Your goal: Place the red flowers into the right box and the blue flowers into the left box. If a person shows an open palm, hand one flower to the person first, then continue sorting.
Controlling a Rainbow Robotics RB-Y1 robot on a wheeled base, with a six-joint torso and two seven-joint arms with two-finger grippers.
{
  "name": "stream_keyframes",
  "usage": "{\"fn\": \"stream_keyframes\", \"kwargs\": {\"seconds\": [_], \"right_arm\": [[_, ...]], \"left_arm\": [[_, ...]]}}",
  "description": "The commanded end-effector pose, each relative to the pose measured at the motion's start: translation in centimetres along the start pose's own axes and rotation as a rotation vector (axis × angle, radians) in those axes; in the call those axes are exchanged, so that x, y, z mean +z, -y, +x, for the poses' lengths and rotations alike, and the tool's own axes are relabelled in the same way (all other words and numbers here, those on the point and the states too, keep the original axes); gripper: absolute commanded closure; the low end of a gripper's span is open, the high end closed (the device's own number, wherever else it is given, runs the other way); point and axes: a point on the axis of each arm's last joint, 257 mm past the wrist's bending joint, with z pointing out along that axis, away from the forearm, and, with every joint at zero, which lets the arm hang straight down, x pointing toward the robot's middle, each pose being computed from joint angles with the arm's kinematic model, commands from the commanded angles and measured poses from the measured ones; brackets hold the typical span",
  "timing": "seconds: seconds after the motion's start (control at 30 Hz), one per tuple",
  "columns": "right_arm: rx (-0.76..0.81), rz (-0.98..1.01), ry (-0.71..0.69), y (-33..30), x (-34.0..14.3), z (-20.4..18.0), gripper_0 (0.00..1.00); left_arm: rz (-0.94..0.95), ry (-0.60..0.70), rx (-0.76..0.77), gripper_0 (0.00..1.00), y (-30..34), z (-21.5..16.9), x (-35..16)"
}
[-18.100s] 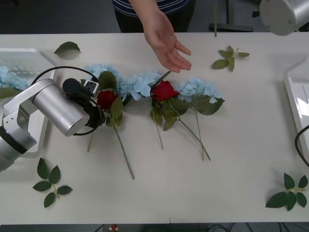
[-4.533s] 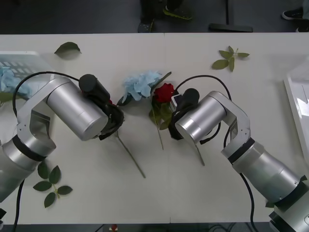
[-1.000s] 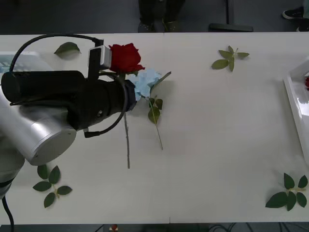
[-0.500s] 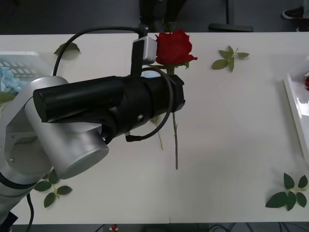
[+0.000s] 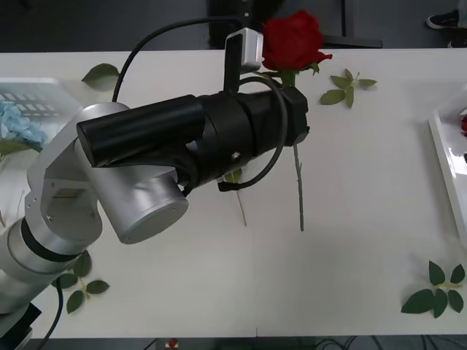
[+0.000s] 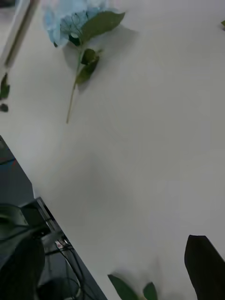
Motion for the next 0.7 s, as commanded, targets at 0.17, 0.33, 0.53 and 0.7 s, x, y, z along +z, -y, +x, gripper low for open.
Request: {"fn": "stream_keyframes", "kwargs": {"seconds": [0.17,0.33,0.53,0.7], "right_arm": [[-0.069,-0.023,0.031,-4.0,4.8,1.2,0.13],[-0.086,-0.043,0.108,-6.8,8.6,0.7,0.13],[-0.077,-0.105,0.202,-10.9,13.1,-0.6,0.13],[-0.051,-0.138,0.335,-13.3,15.8,-3.5,0.13]], "left_arm": [[0.036,0.051,0.053,1.0,1.9,-2.0,-0.2],[0.039,0.059,0.052,1.0,2.0,-2.2,-0.2],[0.037,0.062,0.048,1.0,2.0,-2.3,-0.2],[0.039,0.066,0.048,1.0,2.0,-2.4,-0.3]]}}
